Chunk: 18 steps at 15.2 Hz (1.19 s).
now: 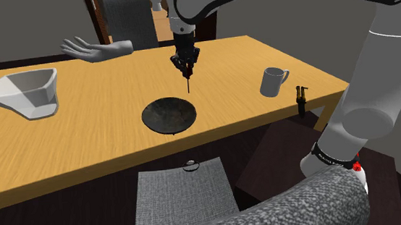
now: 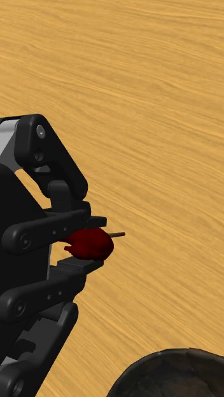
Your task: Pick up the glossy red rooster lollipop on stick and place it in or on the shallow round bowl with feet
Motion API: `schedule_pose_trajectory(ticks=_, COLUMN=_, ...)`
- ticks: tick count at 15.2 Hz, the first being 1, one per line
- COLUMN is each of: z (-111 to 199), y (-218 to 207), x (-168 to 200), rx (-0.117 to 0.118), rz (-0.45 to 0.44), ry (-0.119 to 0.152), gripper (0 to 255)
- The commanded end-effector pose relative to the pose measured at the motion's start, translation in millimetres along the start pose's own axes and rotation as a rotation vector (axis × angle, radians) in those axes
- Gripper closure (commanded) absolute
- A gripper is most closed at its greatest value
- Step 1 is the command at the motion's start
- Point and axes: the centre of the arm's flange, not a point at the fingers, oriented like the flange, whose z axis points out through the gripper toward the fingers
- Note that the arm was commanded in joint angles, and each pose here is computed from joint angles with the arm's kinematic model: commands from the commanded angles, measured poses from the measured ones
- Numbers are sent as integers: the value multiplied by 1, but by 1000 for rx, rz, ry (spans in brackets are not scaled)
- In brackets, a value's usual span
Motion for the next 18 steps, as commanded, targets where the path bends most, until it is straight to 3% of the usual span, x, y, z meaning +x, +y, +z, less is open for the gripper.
schedule_pose_trajectory(ticks=1, z=0, y=0, x=0, rx=0, rz=0, ry=0, gripper=255)
schedule_pose_trajectory(ticks=6, z=0, y=0, x=0, rx=0, rz=0, ry=0, gripper=255)
schedule_pose_trajectory(ticks=18, z=-63, y=3, x=0, rx=0, rz=0, ry=0, gripper=255)
